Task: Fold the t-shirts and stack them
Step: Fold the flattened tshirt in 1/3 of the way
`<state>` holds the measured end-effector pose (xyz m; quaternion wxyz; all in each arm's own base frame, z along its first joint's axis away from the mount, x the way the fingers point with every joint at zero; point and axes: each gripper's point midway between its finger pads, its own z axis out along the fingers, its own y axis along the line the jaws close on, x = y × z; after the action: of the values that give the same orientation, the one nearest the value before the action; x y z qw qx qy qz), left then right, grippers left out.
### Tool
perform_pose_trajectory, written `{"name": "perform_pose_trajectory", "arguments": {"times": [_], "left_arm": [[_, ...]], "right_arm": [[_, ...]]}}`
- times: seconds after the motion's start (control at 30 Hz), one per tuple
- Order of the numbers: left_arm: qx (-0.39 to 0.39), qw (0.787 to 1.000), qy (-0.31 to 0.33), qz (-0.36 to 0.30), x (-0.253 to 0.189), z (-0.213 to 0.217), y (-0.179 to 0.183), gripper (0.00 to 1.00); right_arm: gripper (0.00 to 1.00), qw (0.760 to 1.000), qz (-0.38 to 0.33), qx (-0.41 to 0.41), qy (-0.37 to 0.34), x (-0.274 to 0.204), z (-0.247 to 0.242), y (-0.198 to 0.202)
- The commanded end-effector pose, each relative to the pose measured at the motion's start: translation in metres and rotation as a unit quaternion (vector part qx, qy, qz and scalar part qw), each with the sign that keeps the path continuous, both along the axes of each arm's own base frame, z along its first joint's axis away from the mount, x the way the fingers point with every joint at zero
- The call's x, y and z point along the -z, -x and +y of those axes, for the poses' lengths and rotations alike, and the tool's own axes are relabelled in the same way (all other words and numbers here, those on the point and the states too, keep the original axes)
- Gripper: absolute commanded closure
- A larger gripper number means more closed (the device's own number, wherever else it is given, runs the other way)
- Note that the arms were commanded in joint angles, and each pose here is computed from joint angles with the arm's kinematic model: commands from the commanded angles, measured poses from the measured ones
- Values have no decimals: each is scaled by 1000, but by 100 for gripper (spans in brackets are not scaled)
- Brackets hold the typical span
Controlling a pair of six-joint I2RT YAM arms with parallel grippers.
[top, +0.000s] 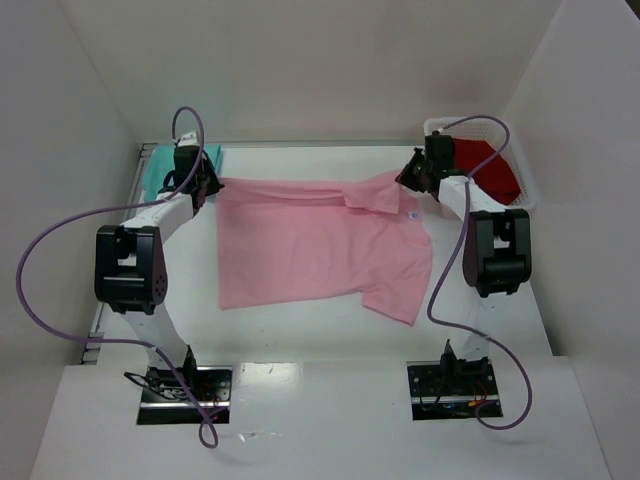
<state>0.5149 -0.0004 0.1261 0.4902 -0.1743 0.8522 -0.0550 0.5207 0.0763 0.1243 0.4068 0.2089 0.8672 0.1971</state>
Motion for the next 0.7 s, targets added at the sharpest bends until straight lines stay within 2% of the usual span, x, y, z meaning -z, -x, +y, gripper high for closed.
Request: {"name": "perform_pose_trajectory", "arguments": {"times": [0.0, 0.2, 0.23, 0.4, 0.6, 0.67], "left_arm": [[-1, 999, 1, -35, -21, 2, -24, 100], [-1, 999, 1, -37, -20, 3, -50, 100], [-1, 999, 1, -32, -13, 3, -54, 100], [1, 999, -3, -35, -9, 3, -73, 100], [-14, 999, -12, -32, 1, 9, -86, 100], [-14, 999, -12, -34, 0, 10, -93, 100]], "right_arm": [[100, 1000, -16, -5, -7, 1, 2, -24], [100, 1000, -22, -13, -13, 7, 7, -57], [100, 999, -37, -13, -14, -4, 8, -67], [100, 999, -36, -17, -17, 1, 10, -82], [100, 996, -76, -15, -32, -13, 10, -108], [100, 997, -65, -20, -34, -4, 12, -114]]}}
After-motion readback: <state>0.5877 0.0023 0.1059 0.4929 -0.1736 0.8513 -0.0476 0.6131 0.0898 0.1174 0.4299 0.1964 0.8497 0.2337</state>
